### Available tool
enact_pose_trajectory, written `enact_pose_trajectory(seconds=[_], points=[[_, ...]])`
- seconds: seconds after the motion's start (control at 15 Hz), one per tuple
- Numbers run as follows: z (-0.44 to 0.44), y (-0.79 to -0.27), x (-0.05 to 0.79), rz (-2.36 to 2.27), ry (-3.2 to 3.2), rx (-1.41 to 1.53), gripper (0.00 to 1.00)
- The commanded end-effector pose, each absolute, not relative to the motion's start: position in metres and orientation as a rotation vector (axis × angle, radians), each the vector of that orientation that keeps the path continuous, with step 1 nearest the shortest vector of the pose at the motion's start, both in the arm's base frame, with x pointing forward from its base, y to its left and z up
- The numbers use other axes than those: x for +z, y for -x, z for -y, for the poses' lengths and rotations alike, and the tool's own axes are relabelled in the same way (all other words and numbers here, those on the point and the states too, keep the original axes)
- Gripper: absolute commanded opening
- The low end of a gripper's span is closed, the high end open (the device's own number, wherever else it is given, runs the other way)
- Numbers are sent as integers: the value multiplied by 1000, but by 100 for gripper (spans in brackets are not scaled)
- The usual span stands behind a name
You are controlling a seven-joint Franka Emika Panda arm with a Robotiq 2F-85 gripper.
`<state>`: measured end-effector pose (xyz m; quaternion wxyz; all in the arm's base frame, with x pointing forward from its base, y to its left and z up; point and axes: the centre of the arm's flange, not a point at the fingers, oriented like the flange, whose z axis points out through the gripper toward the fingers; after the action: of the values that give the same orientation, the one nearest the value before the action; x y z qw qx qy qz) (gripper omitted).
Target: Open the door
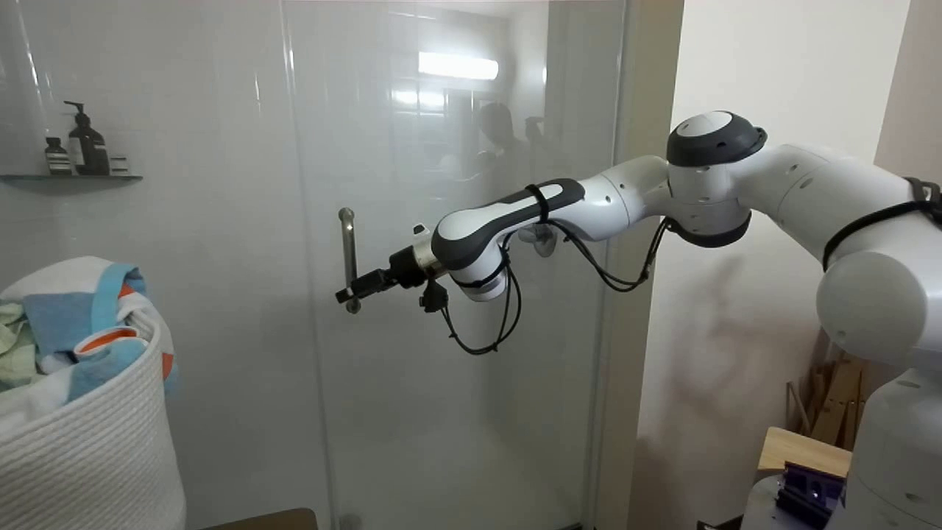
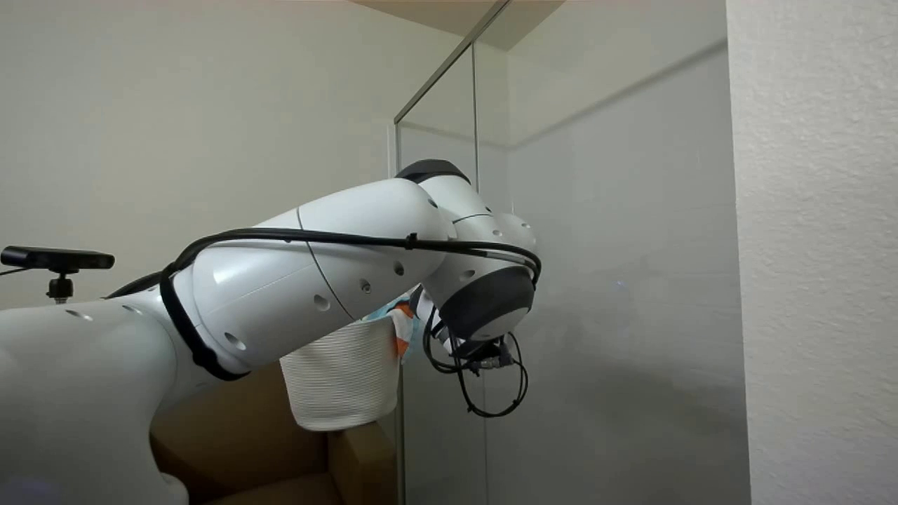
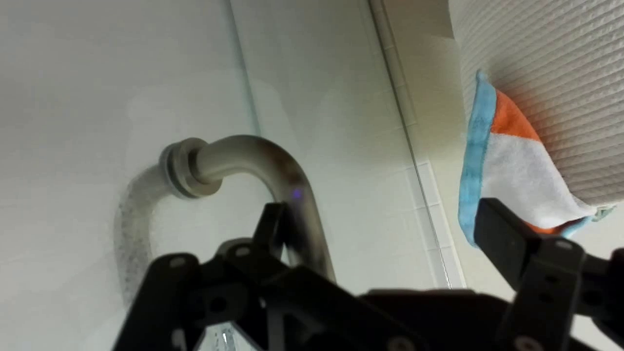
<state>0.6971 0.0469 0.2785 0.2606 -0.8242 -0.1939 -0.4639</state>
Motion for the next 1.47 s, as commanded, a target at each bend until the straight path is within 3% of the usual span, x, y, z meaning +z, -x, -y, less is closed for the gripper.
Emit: enact_pose_trajectory(seconds=[0.0, 0.6, 0.67, 1.4], points=[[-110, -659, 261, 605, 2138, -1145, 100], [-93, -673, 263, 628, 2131, -1203, 100], [-48, -690, 270, 555, 2202, -1341, 100], [-43, -701, 271, 553, 2224, -1352, 100]])
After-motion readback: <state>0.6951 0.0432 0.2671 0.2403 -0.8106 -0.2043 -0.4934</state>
